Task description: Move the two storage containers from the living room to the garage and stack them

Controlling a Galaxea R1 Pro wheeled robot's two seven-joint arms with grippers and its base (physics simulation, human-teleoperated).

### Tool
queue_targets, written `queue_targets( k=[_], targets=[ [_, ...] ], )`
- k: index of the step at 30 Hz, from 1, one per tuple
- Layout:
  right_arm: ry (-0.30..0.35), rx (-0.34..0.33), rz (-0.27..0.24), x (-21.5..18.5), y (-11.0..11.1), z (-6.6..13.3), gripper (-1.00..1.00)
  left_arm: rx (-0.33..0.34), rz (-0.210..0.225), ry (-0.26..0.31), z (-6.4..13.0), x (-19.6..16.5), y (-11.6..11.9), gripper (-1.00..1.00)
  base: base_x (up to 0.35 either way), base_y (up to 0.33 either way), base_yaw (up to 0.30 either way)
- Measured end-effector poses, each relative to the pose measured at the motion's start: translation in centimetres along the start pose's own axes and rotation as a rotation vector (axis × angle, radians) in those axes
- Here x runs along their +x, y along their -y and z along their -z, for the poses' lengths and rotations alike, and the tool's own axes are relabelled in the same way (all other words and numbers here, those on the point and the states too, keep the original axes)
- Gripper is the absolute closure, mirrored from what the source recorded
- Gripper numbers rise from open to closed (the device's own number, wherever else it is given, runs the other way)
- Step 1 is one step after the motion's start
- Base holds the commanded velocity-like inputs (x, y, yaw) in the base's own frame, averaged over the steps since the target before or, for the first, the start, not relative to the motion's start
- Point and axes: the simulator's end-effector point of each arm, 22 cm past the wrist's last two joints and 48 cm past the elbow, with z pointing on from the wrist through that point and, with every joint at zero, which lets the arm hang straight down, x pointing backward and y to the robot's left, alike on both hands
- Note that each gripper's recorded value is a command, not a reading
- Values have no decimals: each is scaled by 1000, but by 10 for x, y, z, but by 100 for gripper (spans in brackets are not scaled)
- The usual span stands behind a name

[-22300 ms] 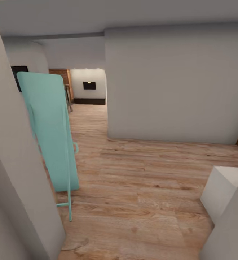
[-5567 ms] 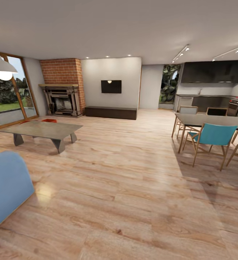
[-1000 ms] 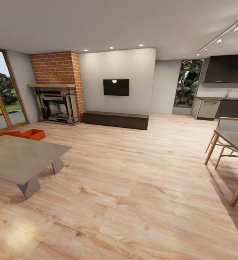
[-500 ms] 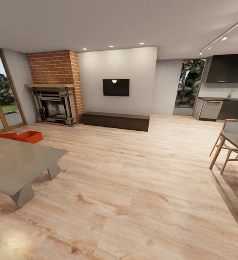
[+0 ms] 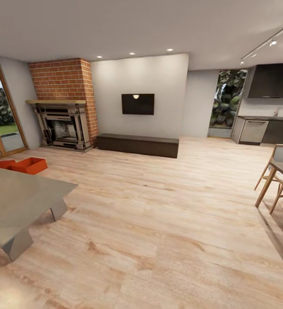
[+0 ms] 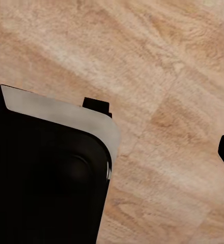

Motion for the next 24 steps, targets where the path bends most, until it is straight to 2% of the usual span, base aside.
queue_targets(
  k=[24],
  targets=[
    [0,0,1,0,0,0,-100,-1,2,-1,0,0,0,-100,324,0,0]
  ],
)
